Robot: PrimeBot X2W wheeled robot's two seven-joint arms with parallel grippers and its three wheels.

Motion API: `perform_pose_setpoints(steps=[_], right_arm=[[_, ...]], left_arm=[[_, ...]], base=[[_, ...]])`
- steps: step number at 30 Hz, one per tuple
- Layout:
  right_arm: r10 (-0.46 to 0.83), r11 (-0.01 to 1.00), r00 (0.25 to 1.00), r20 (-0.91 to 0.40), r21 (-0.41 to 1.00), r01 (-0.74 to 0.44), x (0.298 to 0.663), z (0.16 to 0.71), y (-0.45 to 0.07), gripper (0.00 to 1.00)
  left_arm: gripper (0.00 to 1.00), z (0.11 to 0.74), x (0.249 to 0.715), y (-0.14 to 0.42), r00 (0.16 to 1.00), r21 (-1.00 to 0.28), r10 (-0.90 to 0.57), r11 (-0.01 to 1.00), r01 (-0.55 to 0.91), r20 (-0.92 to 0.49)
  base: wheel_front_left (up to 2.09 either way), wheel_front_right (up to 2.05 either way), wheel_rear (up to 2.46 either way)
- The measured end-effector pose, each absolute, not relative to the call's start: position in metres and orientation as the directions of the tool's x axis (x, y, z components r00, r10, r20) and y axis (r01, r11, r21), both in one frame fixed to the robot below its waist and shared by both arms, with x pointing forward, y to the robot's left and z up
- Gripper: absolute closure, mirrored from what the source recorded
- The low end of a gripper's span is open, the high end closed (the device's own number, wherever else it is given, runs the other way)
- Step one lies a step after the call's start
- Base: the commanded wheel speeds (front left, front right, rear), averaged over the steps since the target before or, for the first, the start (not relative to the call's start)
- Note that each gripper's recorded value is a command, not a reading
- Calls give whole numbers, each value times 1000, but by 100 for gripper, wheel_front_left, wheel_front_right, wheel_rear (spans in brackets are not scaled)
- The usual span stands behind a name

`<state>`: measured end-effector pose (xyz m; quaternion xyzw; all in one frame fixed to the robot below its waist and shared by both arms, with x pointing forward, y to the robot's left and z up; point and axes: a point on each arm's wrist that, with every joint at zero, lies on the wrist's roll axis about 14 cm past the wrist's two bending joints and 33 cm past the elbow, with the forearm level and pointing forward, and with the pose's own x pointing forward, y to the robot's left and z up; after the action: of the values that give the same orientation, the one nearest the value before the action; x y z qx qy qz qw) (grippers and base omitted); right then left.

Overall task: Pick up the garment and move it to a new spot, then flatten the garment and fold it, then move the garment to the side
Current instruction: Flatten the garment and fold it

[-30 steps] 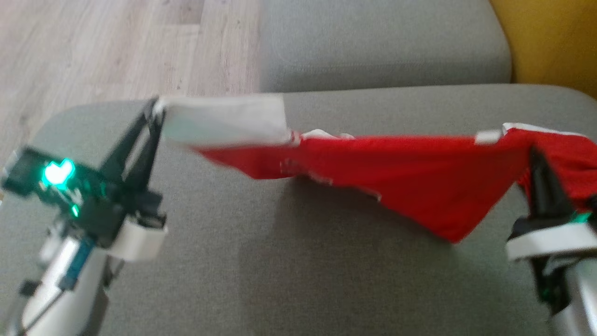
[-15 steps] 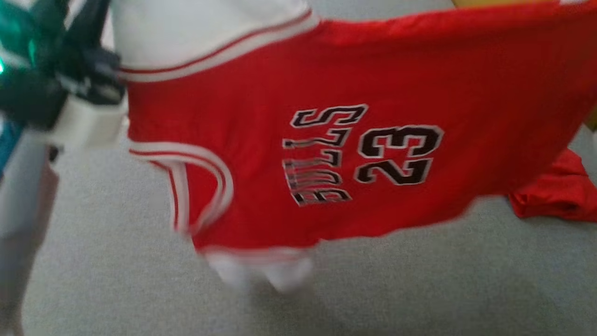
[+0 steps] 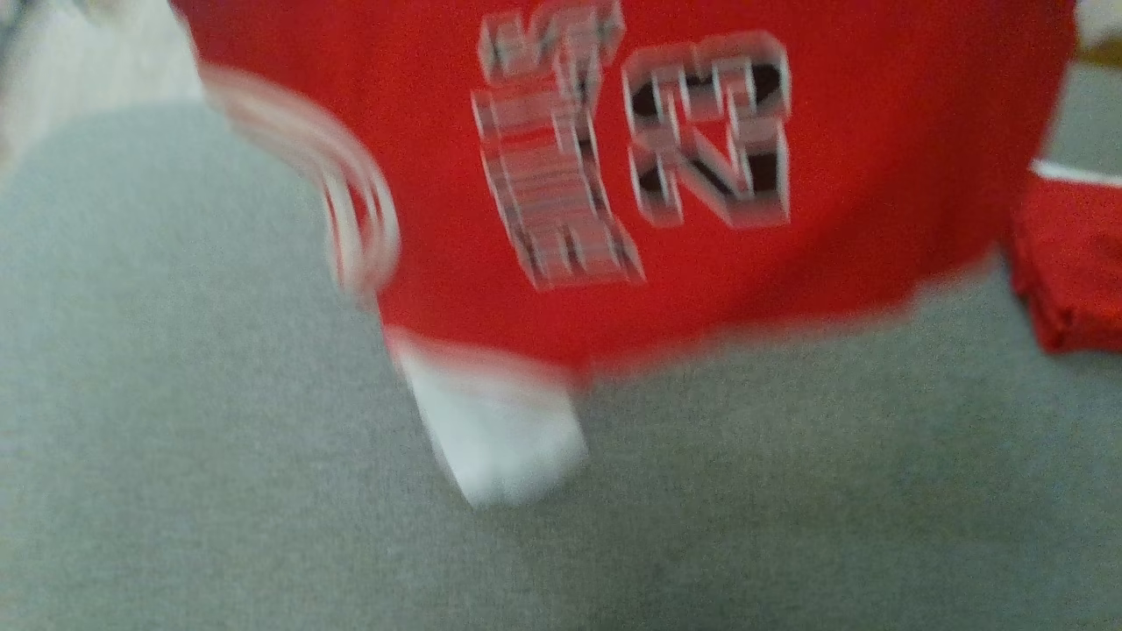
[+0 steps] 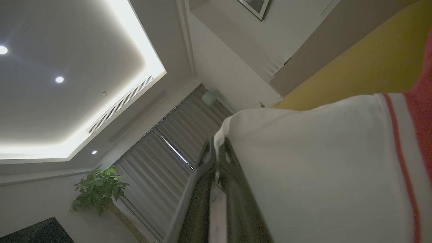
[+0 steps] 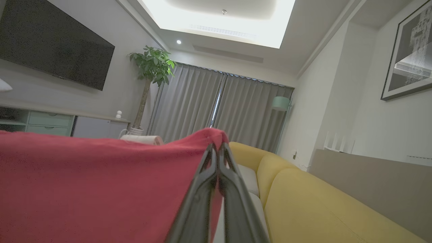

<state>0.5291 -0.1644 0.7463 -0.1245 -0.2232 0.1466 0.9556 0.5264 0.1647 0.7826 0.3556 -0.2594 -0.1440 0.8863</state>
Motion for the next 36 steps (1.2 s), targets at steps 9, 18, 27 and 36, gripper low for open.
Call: perform_pose_setpoints(steps=[9, 18, 27, 36], right_arm=[[293, 937, 873, 390, -300, -181, 615, 714, -175, 100], [313, 926, 924, 219, -287, -246, 654, 613, -163, 100], [264, 956, 964, -4, -133, -262, 597, 502, -182, 100], [244, 969, 962, -125, -15, -248, 494, 459, -197, 100]], left_arm=[[100, 804, 580, 144, 756, 674, -450, 739, 15, 476], [100, 659, 598, 144, 837, 631, -477, 743, 221, 269], [100, 564, 531, 154, 880, 517, -462, 782, 348, 107], [100, 474, 413, 158, 890, 341, -440, 823, 454, -123]], base=[[0, 0, 0], [0, 0, 0], [0, 0, 0], [0, 0, 0]])
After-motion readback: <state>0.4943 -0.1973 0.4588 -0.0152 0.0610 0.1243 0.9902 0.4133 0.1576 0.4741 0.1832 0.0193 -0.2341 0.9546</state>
